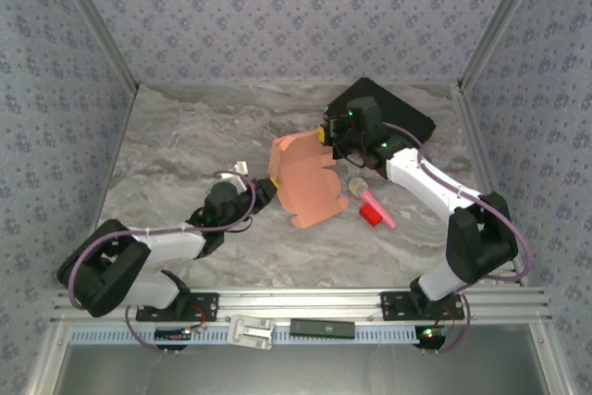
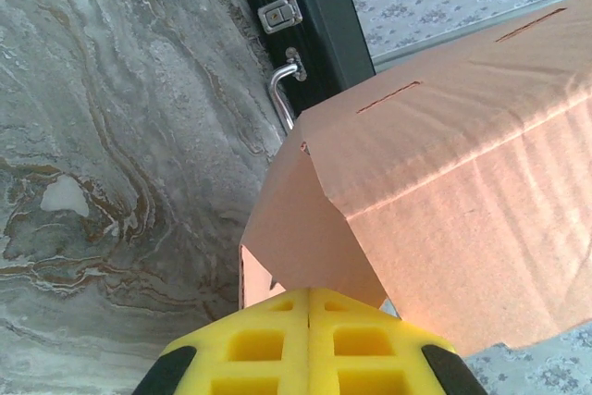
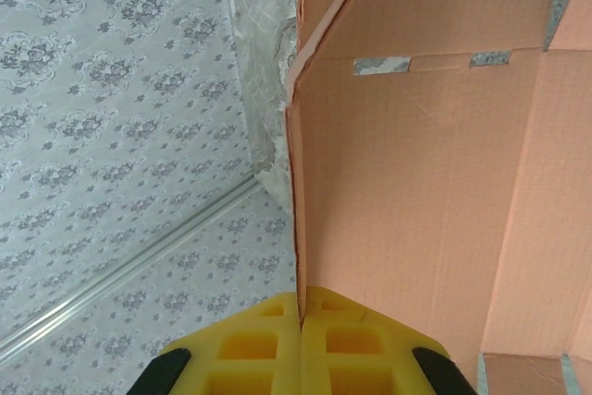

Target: Fold the paper box

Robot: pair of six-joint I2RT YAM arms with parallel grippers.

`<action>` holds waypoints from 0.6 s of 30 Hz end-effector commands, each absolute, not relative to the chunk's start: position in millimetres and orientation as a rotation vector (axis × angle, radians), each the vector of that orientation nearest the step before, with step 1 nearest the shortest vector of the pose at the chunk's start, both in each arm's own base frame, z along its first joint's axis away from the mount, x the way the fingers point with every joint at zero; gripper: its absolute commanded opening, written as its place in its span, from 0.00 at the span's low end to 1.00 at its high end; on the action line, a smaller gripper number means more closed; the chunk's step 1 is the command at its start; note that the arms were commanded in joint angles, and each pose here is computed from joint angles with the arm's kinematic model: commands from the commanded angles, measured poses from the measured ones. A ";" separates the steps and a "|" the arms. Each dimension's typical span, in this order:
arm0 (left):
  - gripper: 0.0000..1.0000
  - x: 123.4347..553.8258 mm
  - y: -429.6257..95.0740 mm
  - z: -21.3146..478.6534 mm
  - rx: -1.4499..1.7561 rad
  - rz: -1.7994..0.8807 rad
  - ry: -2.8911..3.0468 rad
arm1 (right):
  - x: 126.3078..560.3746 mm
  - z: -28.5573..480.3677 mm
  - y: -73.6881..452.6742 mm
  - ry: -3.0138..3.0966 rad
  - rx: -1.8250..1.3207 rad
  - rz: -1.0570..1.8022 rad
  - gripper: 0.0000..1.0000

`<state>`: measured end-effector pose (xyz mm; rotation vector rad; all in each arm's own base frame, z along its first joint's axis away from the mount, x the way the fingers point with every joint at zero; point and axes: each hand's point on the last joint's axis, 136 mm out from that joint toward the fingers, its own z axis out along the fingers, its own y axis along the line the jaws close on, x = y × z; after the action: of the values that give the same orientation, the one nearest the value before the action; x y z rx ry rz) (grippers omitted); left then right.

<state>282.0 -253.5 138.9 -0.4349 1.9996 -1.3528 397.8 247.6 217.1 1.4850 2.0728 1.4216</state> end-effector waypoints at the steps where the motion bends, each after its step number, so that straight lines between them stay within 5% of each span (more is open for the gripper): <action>1: 0.00 295.6 -260.5 161.1 -0.412 -1.354 1.925 | 392.2 220.6 253.5 2.067 1.490 1.456 0.00; 9: 0.02 298.5 -267.3 155.9 -0.380 -1.287 1.941 | 384.7 217.3 257.4 2.067 1.493 1.448 0.00; 18: 0.16 290.1 -258.2 138.4 -0.371 -1.171 2.055 | 389.0 210.2 248.4 2.047 1.468 1.398 0.00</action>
<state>288.9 -258.0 121.1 -0.4062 2.0789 -1.1933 393.1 251.4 208.0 1.4930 2.0467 1.4101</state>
